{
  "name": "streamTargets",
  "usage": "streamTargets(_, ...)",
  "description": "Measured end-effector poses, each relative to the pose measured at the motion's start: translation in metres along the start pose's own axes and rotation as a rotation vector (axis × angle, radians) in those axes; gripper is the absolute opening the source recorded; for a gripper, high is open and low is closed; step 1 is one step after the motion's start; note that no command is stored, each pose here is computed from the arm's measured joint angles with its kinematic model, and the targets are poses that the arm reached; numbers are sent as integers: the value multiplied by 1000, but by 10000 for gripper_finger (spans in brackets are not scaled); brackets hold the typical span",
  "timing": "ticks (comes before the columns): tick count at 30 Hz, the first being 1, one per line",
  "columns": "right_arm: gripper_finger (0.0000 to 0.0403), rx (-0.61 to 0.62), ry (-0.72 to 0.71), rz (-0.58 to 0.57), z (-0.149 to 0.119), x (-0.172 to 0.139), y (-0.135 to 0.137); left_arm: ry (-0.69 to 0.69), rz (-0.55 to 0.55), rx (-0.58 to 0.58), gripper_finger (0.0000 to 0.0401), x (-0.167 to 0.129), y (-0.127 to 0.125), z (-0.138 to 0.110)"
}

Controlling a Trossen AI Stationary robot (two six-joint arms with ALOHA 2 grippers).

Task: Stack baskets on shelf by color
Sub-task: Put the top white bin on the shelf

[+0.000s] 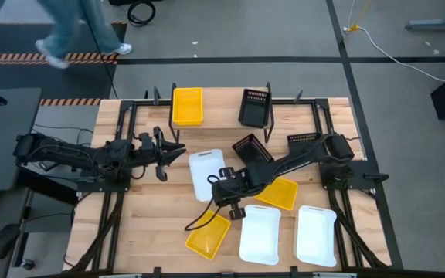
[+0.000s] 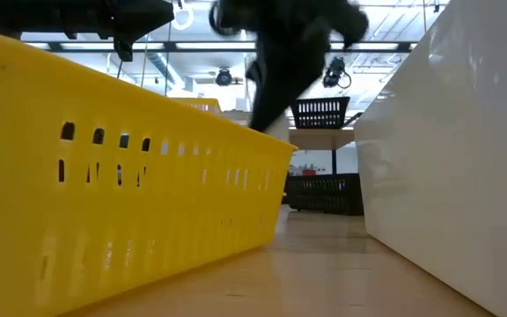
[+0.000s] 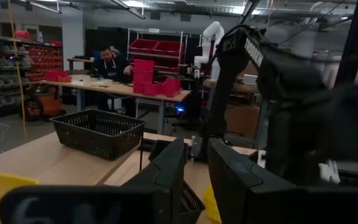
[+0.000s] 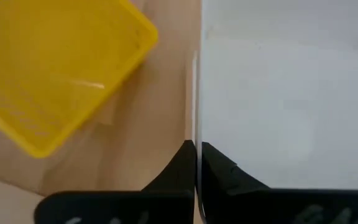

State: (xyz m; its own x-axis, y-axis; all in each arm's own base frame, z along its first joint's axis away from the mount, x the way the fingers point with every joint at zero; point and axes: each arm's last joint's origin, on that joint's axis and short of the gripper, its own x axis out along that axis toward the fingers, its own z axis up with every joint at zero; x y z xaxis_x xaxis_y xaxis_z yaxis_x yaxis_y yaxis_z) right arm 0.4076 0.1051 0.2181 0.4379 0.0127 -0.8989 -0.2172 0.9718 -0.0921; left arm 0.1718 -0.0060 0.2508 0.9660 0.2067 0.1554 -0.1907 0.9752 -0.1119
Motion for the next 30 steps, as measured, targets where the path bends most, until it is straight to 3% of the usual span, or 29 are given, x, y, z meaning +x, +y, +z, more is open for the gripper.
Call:
streamTargets(9,5,-29,-69,-50,41,-77,5,3,0,0,78,0,0,0)
streamTargets(15,5,-15,-117,-144,54,-129,-8,-3,2,-2,78,0,0,0)
streamTargets(23,5,39,-115,-292,52,-171,-65,22,-4,5,78,0,0,-3)
streamTargets(30,5,104,-75,-259,41,-168,-121,11,-1,2,78,0,0,-1)
